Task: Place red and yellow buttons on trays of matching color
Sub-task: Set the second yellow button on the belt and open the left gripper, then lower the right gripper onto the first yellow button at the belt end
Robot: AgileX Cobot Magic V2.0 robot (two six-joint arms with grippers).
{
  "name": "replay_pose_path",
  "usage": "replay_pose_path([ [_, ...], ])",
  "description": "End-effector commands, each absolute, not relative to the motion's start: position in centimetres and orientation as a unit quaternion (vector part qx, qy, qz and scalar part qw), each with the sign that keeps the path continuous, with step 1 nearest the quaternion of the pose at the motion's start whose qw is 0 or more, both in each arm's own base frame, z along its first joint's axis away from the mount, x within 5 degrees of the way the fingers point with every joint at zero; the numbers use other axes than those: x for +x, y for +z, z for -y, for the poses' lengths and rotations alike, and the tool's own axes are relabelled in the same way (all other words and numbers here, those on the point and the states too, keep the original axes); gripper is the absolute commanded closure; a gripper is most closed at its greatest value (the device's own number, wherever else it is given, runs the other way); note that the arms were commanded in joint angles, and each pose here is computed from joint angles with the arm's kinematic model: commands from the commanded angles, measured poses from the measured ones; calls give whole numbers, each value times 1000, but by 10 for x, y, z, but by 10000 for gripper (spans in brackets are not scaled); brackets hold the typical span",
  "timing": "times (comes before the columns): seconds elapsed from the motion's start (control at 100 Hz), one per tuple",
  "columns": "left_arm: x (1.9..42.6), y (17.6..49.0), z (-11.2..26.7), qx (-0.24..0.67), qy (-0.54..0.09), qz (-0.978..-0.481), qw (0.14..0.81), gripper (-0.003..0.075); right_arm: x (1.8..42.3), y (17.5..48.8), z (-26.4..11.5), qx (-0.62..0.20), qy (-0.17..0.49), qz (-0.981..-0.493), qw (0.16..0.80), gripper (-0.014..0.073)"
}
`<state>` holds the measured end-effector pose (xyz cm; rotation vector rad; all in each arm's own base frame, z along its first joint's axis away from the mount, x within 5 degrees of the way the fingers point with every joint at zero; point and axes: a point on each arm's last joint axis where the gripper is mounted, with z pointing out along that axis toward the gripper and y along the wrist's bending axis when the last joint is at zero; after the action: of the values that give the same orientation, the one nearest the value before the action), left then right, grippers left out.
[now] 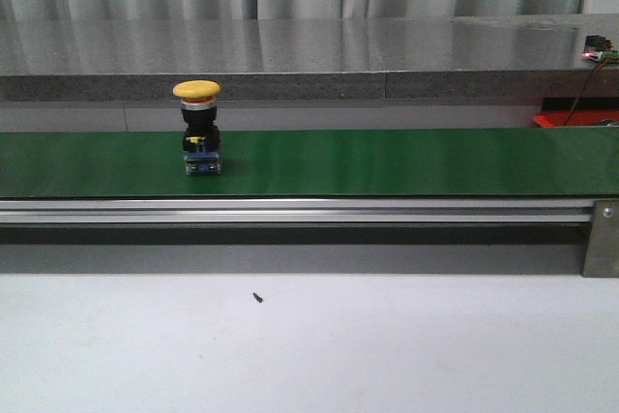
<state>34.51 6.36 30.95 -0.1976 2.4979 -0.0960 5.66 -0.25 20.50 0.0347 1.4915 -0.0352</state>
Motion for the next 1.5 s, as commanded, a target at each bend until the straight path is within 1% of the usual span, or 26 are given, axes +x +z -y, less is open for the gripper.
replay_pose_path([
  [0.0, 331, 345, -43, -41, -38, -932, 357, 443, 53, 219, 2, 12, -16, -633, 774, 663],
  [0.01, 330, 347, -41, -39, -38, -931, 360, 473, 53, 219, 2, 12, -16, -633, 774, 663],
  [0.03, 327, 350, -37, -33, -39, -931, 363, 504, 53, 219, 2, 12, -16, -633, 774, 663],
  [0.08, 320, 355, -28, -21, -42, -928, 370, 629, 53, 219, 2, 12, -16, -633, 774, 663],
  [0.1, 317, 357, -24, -16, -44, -927, 373, 661, 53, 219, 2, 12, -16, -633, 774, 663],
  [0.13, 313, 360, -18, -7, -47, -925, 376, 734, 53, 219, 2, 12, -16, -633, 774, 663],
  [0.14, 312, 361, -17, -6, -47, -925, 377, 743, 53, 219, 2, 12, -16, -633, 774, 663],
  [0.31, 284, 368, 9, 40, -60, -918, 389, 740, 53, 219, 2, 12, -16, -633, 774, 663],
  [0.51, 249, 354, 25, 67, -72, -922, 374, 740, 53, 219, 2, 12, -16, -633, 774, 663],
  [0.65, 223, 348, 24, 67, -73, -922, 375, 740, 53, 220, 2, 12, -16, -633, 774, 663],
  [0.85, 183, 344, 22, 68, -72, -913, 396, 740, 53, 220, 2, 12, -15, -632, 775, 663],
  [1.08, 144, 327, 20, 51, -80, -908, 407, 740, 53, 221, 2, 12, -15, -627, 779, 663],
  [1.29, 117, 310, 19, 48, -80, -903, 420, 740, 53, 221, 2, 12, -15, -628, 778, 663],
  [1.49, 103, 303, 18, 48, -79, -897, 431, 740, 53, 221, 2, 12, -15, -628, 778, 663],
])
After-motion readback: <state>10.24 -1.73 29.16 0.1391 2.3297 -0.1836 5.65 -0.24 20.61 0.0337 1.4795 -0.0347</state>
